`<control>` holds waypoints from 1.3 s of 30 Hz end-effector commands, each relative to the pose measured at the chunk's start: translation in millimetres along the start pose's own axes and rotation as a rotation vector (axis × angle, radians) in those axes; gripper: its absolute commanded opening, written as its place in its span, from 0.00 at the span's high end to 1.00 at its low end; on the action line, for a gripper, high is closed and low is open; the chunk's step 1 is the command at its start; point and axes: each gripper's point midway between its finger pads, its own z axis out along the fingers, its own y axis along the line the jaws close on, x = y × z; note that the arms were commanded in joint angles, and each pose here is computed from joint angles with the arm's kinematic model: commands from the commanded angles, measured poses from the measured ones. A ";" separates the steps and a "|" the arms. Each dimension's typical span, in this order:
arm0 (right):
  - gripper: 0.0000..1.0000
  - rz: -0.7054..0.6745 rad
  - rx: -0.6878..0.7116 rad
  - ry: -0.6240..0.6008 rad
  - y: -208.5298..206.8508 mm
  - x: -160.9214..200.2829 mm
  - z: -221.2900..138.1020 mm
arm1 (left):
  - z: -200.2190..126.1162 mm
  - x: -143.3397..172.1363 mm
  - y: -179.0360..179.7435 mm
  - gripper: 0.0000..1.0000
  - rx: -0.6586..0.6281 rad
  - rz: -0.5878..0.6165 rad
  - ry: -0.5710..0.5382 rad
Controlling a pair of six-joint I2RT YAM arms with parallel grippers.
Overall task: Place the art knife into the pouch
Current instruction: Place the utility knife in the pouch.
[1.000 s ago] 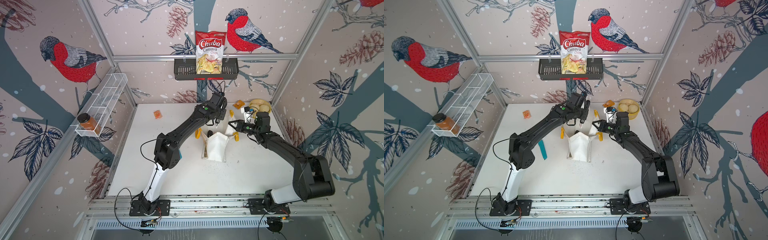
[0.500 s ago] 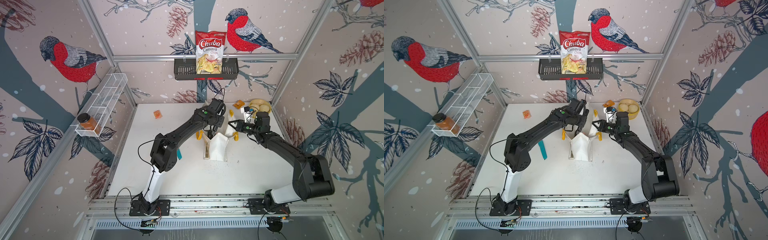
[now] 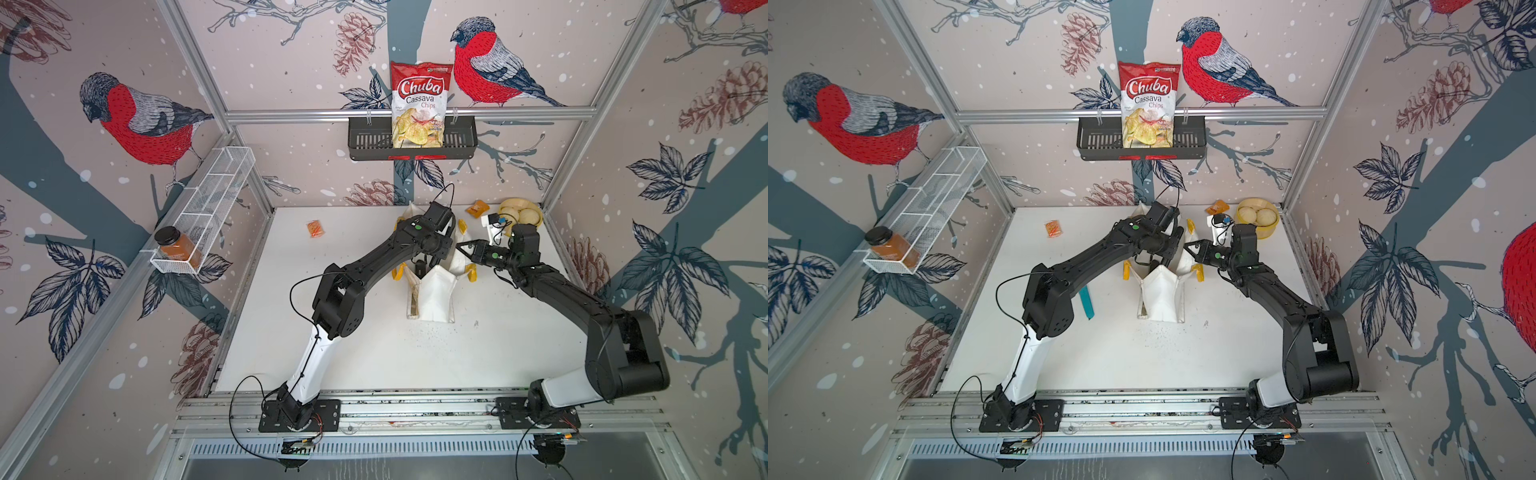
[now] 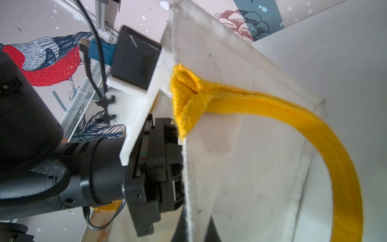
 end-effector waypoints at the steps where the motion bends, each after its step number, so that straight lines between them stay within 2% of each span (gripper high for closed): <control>1: 1.00 -0.047 -0.037 -0.039 11.2 -11.0 -1.6 | 5.9 12.3 -6.2 0.73 0.038 0.012 0.048; 12: 1.00 -0.046 -0.049 -0.041 13.8 -10.5 -2.1 | 32.0 39.7 -14.1 0.73 0.101 0.012 0.138; 29: 1.00 -0.053 0.016 -0.103 9.0 -25.8 -24.2 | 39.2 102.2 19.8 0.74 -0.014 0.027 0.257; 35: 1.00 -0.043 0.029 -0.117 2.7 -26.5 -32.6 | 38.7 117.2 54.3 0.75 -0.098 0.028 0.308; 39: 1.00 -0.038 0.034 -0.131 -0.9 -30.3 -39.1 | 25.4 116.8 80.9 0.78 -0.173 0.014 0.288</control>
